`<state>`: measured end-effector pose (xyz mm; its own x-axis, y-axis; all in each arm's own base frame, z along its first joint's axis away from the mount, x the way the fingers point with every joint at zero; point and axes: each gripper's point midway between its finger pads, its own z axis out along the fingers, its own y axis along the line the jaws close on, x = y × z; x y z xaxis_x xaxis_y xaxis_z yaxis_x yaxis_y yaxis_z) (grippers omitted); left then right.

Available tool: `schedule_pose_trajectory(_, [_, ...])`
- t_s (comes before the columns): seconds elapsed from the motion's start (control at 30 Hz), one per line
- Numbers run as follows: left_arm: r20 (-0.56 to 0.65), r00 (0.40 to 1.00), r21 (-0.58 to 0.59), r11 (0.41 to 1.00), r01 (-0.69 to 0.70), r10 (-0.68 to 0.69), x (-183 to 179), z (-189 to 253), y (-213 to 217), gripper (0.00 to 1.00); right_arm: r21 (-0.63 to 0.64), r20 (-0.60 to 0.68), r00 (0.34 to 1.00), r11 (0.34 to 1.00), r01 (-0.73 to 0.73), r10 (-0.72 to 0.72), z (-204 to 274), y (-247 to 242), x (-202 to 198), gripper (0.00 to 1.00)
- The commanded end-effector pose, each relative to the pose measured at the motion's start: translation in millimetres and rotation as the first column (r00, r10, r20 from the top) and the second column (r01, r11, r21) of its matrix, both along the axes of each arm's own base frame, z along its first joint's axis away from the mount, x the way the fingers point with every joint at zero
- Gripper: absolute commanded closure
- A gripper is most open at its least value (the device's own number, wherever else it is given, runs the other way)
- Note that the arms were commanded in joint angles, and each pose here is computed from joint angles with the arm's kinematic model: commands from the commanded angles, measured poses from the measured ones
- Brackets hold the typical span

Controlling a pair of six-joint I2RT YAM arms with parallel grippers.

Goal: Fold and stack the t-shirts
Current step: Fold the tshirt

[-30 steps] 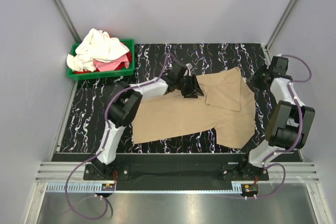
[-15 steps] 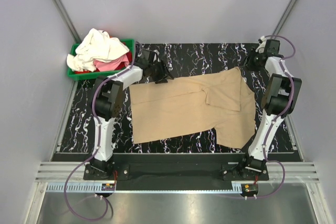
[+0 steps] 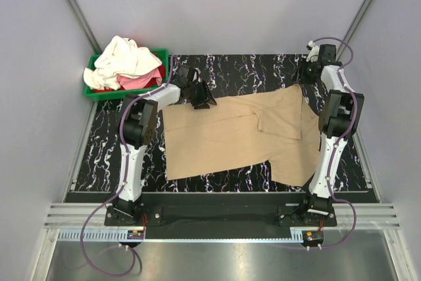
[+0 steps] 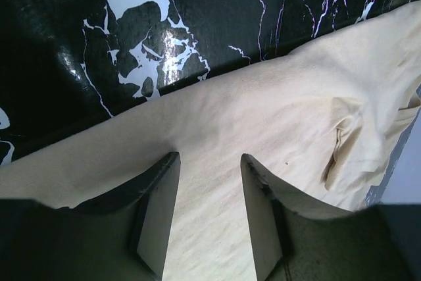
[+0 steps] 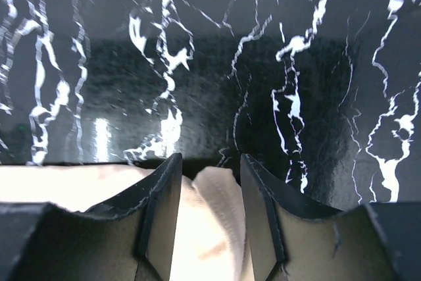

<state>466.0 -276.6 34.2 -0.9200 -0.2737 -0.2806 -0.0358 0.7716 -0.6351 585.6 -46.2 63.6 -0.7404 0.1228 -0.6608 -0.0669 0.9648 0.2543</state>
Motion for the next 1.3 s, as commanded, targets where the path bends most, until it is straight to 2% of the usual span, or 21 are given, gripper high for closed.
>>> schedule_pose_trajectory(0.0, [0.001, 1.000, 0.041, 0.999, -0.004, 0.003, 5.6, -12.4, 8.7, 0.51, -0.044, -0.003, 1.000, 0.999, -0.028, 0.028, 1.4, -5.9, 2.8, 0.52])
schedule_pose_trajectory(0.13, [-0.001, 1.000, 0.052, 0.999, -0.003, 0.003, 4.1, -15.2, 11.4, 0.51, -0.090, -0.028, 1.000, 0.996, -0.011, 0.008, -10.0, -15.4, 3.1, 0.56])
schedule_pose_trajectory(0.17, [-0.006, 1.000, 0.056, 0.998, -0.002, 0.003, 3.1, -17.0, 12.1, 0.51, -0.113, -0.032, 0.999, 0.994, 0.006, -0.009, -10.8, -20.6, 3.9, 0.61])
schedule_pose_trajectory(0.2, [-0.012, 1.000, 0.063, 0.998, -0.004, 0.005, 1.8, -20.0, 14.9, 0.51, -0.125, -0.028, 0.999, 0.992, 0.025, -0.029, -9.1, -25.1, 6.0, 0.69])
schedule_pose_trajectory(0.23, [-0.012, 1.000, 0.066, 0.998, -0.004, 0.004, 1.1, -21.2, 14.8, 0.51, -0.139, -0.018, 0.998, 0.989, 0.051, -0.054, -9.2, -31.8, 12.2, 0.82])
schedule_pose_trajectory(0.27, [-0.011, 1.000, 0.073, 0.997, -0.006, 0.007, 1.1, -22.1, 16.8, 0.51, -0.150, -0.016, 0.996, 0.985, 0.088, -0.091, -9.2, -39.0, 16.5, 0.88])
schedule_pose_trajectory(0.3, [-0.017, 1.000, 0.079, 0.997, -0.008, 0.009, -0.1, -24.2, 18.7, 0.51, -0.112, -0.048, 0.989, 0.985, 0.133, -0.139, -11.8, -45.8, 13.6, 0.92])
schedule_pose_trajectory(0.33, [-0.026, 1.000, 0.084, 0.996, -0.010, 0.012, -2.6, -28.5, 20.6, 0.51, -0.071, -0.033, 0.987, 0.985, 0.157, -0.160, -9.7, -50.3, 26.8, 0.98])
schedule_pose_trajectory(0.37, [-0.028, 0.999, 0.089, 0.996, -0.014, 0.017, -2.2, -30.2, 22.4, 0.51, 0.010, -0.043, 0.990, 0.991, 0.136, -0.136, -10.1, -45.7, 28.8, 1.00])
schedule_pose_trajectory(0.4, [-0.033, 0.999, 0.092, 0.996, -0.014, 0.017, -3.5, -32.1, 22.9, 0.51, 0.099, -0.095, 0.977, 0.974, 0.202, -0.193, -13.2, -50.5, 24.6, 1.00])
schedule_pose_trajectory(0.43, [-0.035, 0.999, 0.092, 0.996, -0.017, 0.020, -3.0, -32.9, 24.3, 0.51, 0.166, -0.102, 0.976, 0.964, 0.206, -0.191, -15.4, -49.2, 28.1, 1.00])
schedule_pose_trajectory(0.67, [-0.029, 0.999, 0.099, 0.995, -0.027, 0.030, 3.3, -35.1, 28.7, 0.51, 0.407, -0.195, 0.944, 0.853, 0.326, -0.267, -12.7, -55.2, 22.7, 1.00])
schedule_pose_trajectory(0.7, [-0.029, 0.999, 0.096, 0.995, -0.030, 0.033, 5.0, -34.9, 28.6, 0.51, 0.418, -0.198, 0.943, 0.847, 0.329, -0.268, -12.7, -55.4, 22.6, 0.92])
schedule_pose_trajectory(0.8, [-0.011, 1.000, 0.075, 0.997, -0.025, 0.026, 14.4, -28.5, 24.4, 0.50, 0.436, -0.187, 0.943, 0.836, 0.332, -0.277, -7.1, -56.4, 25.6, 0.79])
schedule_pose_trajectory(0.9, [0.028, 1.000, 0.046, 0.999, 0.000, -0.001, 25.5, -14.9, 16.7, 0.49, 0.444, -0.168, 0.946, 0.835, 0.324, -0.278, -1.3, -58.5, 29.3, 0.76])
schedule_pose_trajectory(0.97, [0.052, 0.998, 0.016, 0.999, 0.029, -0.029, 30.7, -4.0, 9.6, 0.49, 0.447, -0.158, 0.945, 0.833, 0.326, -0.285, 7.3, -59.6, 29.9, 0.68])
schedule_pose_trajectory(1.1, [0.147, 0.986, -0.073, 0.994, 0.085, -0.074, 45.7, 48.3, -8.0, 0.48, 0.430, -0.160, 0.934, 0.829, 0.357, -0.319, 28.5, -59.4, 21.1, 0.67])
schedule_pose_trajectory(1.27, [0.205, 0.975, -0.118, 0.986, 0.116, -0.091, 34.3, 97.0, -14.1, 0.47, 0.337, -0.198, 0.893, 0.828, 0.449, -0.404, 51.5, -49.2, -17.6, 0.72])
